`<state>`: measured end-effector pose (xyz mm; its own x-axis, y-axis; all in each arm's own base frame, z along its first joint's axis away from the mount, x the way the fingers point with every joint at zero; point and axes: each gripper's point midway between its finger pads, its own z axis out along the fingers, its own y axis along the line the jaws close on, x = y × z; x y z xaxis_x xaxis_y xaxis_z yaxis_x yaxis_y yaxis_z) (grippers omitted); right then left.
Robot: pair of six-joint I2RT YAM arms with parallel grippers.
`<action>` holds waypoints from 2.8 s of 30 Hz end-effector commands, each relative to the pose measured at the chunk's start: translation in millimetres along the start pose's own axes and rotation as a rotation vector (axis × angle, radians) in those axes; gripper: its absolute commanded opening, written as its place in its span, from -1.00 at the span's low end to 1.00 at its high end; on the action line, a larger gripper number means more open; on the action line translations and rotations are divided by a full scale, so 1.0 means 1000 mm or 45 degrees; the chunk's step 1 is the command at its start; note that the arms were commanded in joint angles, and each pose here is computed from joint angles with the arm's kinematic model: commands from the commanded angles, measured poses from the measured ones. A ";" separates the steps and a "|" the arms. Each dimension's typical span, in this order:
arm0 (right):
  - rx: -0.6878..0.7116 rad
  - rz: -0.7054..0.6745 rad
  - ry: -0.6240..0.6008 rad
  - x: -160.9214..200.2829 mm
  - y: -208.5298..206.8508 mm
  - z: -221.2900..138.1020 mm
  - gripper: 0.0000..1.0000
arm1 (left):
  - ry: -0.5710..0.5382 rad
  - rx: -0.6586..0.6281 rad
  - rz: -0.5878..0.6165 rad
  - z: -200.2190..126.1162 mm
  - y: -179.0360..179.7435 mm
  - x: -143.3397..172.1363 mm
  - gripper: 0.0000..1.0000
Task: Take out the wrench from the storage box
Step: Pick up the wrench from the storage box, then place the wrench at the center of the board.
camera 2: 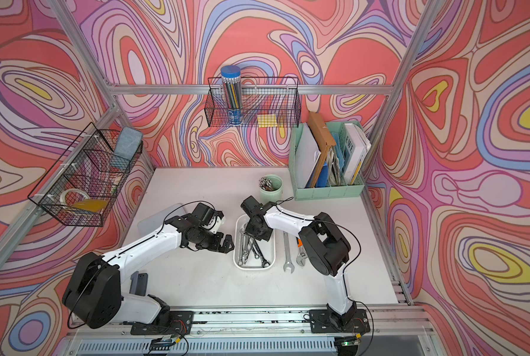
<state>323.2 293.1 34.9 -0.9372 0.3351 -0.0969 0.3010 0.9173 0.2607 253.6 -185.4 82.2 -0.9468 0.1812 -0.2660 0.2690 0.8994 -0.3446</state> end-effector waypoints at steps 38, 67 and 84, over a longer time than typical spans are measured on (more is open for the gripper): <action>-0.048 -0.163 -0.125 -0.017 0.016 -0.076 -1.00 | -0.025 0.024 0.004 -0.011 -0.006 -0.008 0.98; 0.232 -0.684 -0.023 -0.083 -0.179 -0.121 -1.00 | -0.032 0.032 -0.012 -0.017 -0.009 -0.011 0.98; 0.154 -0.541 0.091 -0.087 -0.211 -0.059 -1.00 | 0.013 0.014 -0.013 -0.008 -0.007 -0.012 0.98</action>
<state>327.9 56.7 50.7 -0.9904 -0.1000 -0.0951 -0.1065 0.9921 0.0657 260.1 -192.3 94.7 -0.9466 0.1714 -0.2732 0.2673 0.8910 -0.3671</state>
